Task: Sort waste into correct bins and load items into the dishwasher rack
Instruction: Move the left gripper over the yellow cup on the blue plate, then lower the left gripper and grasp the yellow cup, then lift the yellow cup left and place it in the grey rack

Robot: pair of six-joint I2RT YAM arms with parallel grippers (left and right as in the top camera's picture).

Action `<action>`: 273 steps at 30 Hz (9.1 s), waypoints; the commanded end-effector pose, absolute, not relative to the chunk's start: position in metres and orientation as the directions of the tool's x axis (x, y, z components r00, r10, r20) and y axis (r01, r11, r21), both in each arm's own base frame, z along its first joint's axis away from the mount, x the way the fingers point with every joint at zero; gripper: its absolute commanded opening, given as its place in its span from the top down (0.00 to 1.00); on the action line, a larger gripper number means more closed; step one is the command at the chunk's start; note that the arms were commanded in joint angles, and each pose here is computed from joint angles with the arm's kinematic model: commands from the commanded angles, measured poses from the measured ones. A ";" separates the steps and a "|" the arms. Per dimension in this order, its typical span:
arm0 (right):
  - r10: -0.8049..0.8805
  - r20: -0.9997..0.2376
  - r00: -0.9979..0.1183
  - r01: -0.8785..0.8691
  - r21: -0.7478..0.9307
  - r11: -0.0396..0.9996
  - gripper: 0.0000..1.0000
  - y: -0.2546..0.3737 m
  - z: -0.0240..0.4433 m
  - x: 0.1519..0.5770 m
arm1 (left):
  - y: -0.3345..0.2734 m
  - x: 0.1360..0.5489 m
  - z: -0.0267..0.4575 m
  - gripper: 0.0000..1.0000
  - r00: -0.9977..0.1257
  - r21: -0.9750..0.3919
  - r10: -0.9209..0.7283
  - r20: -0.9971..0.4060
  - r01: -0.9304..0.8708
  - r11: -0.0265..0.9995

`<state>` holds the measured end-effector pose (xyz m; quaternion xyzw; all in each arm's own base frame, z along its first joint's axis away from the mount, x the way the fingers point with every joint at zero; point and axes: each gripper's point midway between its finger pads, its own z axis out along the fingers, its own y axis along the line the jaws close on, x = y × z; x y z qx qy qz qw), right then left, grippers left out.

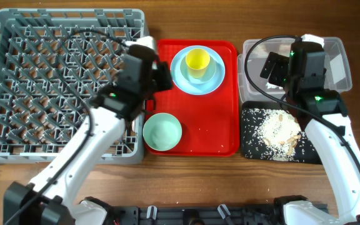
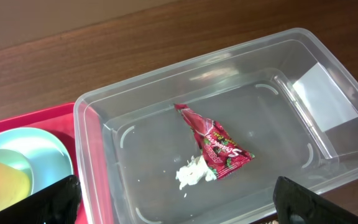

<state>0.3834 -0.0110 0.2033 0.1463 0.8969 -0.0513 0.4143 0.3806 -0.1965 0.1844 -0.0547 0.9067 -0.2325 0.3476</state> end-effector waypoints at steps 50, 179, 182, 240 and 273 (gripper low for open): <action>0.217 -0.757 -0.616 0.299 0.030 0.954 0.00 -0.011 0.204 0.387 | -0.243 0.417 0.033 0.96 -0.915 -0.191 0.086 -0.395 0.173 0.966; 0.217 -0.758 -0.615 0.299 0.031 0.954 0.00 -0.011 0.205 0.387 | -0.309 0.360 0.067 0.96 -0.746 0.041 0.467 -0.474 0.512 0.858; 0.217 -0.758 -0.615 0.299 0.031 0.954 0.00 -0.011 0.205 0.387 | -0.309 0.360 0.067 0.96 -0.747 0.039 0.465 -0.475 0.510 0.859; 0.217 -0.759 -0.614 0.299 0.031 0.954 0.00 -0.011 0.205 0.387 | -0.101 0.518 0.143 0.96 -0.923 -0.970 -0.309 -0.230 0.191 0.152; 0.217 -0.759 -0.614 0.298 0.031 0.954 0.00 -0.011 0.205 0.387 | -0.051 0.500 0.115 0.96 -0.925 -0.978 -0.339 -0.173 0.121 0.167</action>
